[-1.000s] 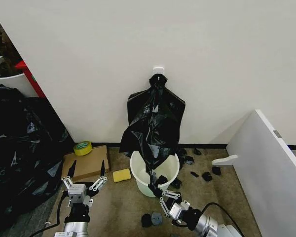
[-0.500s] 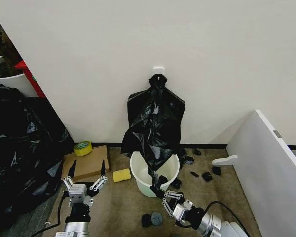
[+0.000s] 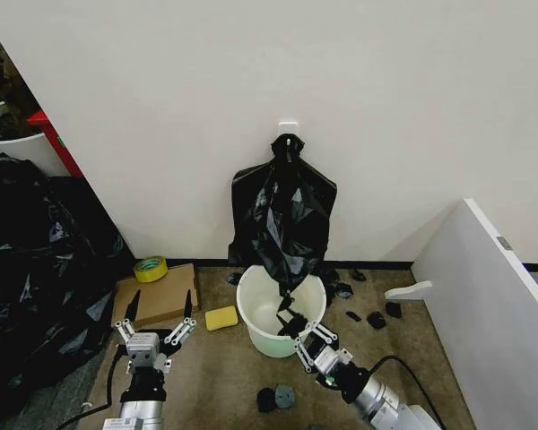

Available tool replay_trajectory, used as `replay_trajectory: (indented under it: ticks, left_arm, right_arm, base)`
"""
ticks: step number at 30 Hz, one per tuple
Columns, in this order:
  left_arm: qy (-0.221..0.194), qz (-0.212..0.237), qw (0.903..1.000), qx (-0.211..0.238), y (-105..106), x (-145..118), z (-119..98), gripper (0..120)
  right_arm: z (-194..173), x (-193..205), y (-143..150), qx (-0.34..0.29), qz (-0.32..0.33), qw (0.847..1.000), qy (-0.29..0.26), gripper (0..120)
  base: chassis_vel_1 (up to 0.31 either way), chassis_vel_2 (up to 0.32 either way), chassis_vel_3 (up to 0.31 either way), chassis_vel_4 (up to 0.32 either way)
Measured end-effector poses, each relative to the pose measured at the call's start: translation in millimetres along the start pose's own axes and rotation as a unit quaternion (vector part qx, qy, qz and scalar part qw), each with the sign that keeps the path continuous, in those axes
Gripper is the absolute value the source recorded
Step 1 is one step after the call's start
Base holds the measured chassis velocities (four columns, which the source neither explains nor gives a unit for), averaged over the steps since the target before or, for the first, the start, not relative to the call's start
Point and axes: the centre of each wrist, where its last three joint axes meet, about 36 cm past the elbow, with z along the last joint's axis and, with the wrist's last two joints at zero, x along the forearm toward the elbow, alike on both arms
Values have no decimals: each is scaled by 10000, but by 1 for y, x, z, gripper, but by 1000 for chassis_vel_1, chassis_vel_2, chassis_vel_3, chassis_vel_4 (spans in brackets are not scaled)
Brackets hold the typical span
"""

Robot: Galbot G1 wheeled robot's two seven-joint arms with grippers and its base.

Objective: Place the garbage bag over the trash bin.

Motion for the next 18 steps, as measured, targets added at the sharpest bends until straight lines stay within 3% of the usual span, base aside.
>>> replay_trajectory:
  ticks: [8,12,18]
  left_arm:
    - [21,15,10000,-16,0,-1,0,97]
    - [36,11,10000,-49,2,0,0,97]
    - [59,-32,10000,-48,1,1,1,97]
  right_arm:
    - [-16,-22,0,-400,616,9968,318,60]
    - [-22,-62,-13,-651,906,9929,410,79]
    - [-24,-106,-15,-1106,1229,9846,562,97]
  base:
    - [0,0,0,0]
    - [0,0,0,0]
    - [0,0,0,0]
